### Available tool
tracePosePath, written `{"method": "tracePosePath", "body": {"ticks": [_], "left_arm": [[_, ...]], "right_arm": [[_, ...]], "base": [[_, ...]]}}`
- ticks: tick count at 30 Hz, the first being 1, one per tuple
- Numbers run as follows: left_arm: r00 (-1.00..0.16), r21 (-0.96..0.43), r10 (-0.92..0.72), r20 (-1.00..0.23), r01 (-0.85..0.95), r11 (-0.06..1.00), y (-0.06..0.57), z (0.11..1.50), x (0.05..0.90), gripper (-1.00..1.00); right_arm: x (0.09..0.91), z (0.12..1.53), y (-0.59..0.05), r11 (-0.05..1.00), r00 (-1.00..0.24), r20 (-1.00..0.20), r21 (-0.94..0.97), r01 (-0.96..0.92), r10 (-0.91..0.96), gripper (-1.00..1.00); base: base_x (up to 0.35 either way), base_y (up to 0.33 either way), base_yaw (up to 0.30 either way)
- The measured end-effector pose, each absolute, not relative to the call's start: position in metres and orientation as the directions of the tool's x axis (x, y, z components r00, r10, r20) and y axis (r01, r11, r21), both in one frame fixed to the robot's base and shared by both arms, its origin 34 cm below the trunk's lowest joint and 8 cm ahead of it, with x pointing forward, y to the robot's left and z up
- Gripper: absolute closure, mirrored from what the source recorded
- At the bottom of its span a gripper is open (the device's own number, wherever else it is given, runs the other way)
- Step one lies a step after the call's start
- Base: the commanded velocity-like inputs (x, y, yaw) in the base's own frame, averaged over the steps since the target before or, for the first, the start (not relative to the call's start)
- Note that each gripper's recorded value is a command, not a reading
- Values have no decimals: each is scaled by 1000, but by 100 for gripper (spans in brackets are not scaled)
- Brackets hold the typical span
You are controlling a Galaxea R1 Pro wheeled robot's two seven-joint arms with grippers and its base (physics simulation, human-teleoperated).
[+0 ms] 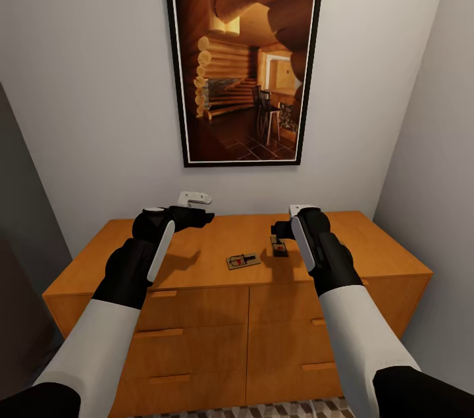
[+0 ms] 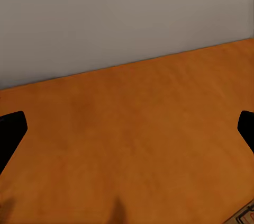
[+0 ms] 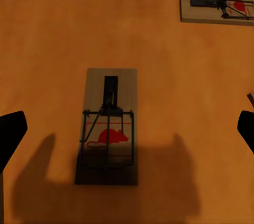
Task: Take the four mousetraps from the cabinet in the bathroom and place them on the bathroom floor. Make sure all four end up on the same floor surface, and ensure that at least two of them are either under or directly next to the same bathroom sink.
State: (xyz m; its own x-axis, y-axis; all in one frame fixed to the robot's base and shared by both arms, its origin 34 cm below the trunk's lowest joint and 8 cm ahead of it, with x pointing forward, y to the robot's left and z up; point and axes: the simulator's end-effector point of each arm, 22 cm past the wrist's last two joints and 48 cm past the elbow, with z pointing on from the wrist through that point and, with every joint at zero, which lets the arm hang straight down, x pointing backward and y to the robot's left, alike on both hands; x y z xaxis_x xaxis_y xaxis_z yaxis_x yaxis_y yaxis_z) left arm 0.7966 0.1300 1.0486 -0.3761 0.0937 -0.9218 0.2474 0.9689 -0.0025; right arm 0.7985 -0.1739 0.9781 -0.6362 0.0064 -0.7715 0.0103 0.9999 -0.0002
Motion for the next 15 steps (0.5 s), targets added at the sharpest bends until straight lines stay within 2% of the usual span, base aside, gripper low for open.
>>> {"method": "tracePosePath", "body": {"ticks": [15], "left_arm": [[-376,-3,94,-922,248,969,130,1048,797,-100]], "right_arm": [[798,977,-174,1000,-639,-769,4,13,11,-100]], "base": [[0,0,0]]}}
